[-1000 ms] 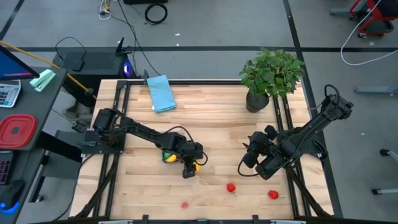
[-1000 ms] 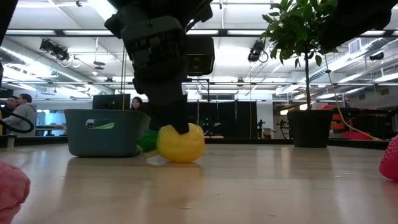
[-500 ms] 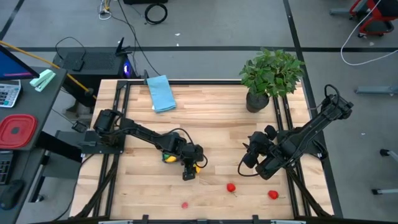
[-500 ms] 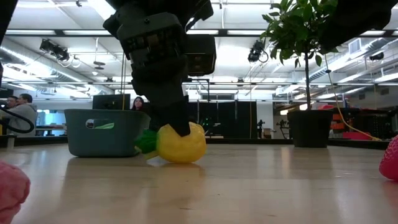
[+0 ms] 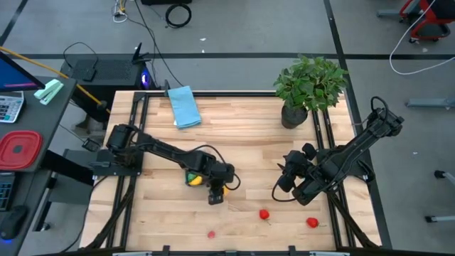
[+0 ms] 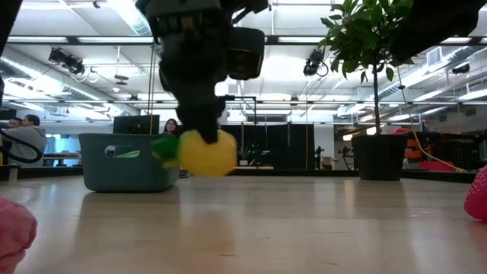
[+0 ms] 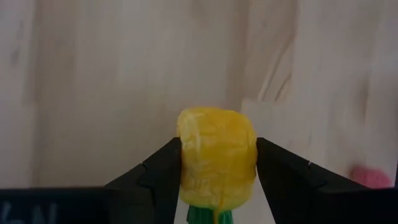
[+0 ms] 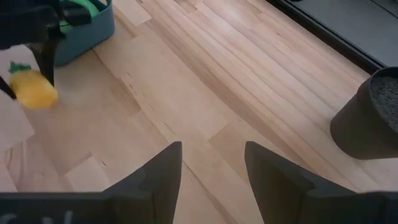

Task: Pick and placing Produce into tupperware
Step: Put the pineapple into the blue bin

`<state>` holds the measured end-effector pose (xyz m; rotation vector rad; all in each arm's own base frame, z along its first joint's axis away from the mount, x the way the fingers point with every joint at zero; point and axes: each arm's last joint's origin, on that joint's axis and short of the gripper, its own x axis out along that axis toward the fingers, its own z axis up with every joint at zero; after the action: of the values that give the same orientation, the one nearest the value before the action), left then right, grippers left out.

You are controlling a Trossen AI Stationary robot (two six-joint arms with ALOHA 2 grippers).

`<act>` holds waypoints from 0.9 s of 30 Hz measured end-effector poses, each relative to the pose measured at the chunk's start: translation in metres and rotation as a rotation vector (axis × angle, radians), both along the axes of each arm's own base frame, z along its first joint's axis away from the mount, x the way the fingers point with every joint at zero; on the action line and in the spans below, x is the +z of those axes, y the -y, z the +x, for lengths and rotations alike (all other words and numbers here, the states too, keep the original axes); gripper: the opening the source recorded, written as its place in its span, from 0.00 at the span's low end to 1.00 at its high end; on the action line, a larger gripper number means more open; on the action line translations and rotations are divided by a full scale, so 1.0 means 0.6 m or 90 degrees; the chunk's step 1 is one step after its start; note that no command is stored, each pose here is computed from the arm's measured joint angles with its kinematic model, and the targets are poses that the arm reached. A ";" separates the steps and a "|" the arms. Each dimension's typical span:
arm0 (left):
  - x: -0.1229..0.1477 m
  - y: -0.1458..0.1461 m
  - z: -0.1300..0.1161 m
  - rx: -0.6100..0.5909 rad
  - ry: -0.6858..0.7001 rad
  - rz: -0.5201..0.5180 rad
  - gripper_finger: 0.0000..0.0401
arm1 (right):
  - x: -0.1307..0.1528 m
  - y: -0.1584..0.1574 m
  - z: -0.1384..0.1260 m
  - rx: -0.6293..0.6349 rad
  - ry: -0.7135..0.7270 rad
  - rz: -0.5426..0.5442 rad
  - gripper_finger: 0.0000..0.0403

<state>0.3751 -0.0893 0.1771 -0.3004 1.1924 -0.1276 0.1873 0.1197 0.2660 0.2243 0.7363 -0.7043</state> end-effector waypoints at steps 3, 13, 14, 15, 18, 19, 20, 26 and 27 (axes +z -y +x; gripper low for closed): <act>0.023 -0.005 0.001 -0.010 -0.037 0.015 0.49 | 0.000 0.000 0.000 0.000 0.000 -0.001 0.46; 0.139 -0.016 -0.001 -0.023 -0.110 0.060 0.49 | 0.000 0.000 0.000 0.000 0.000 -0.001 0.46; 0.149 -0.017 -0.007 -0.020 -0.126 0.077 0.48 | 0.000 0.000 0.000 0.000 0.000 -0.001 0.46; 0.154 -0.018 -0.013 -0.018 -0.147 0.098 0.48 | 0.000 0.000 0.000 0.000 0.000 -0.001 0.46; 0.157 -0.025 -0.036 0.006 -0.231 0.171 0.48 | 0.000 0.000 0.000 0.000 0.000 0.000 0.46; 0.157 -0.028 -0.043 0.030 -0.259 0.193 0.48 | 0.000 0.000 0.000 0.000 0.000 0.000 0.46; 0.152 -0.031 -0.049 0.052 -0.281 0.213 0.49 | 0.000 0.000 0.000 0.000 0.000 0.001 0.46; 0.094 -0.035 -0.059 0.062 -0.317 0.229 0.48 | 0.000 -0.001 0.000 -0.003 0.003 0.008 0.46; 0.083 -0.036 -0.060 0.058 -0.317 0.228 0.48 | 0.000 -0.001 0.000 -0.003 0.003 0.008 0.46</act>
<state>0.3392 -0.0677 0.2267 -0.0678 1.6610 0.2540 0.1874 0.1202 0.2658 0.2392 0.7366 -0.7038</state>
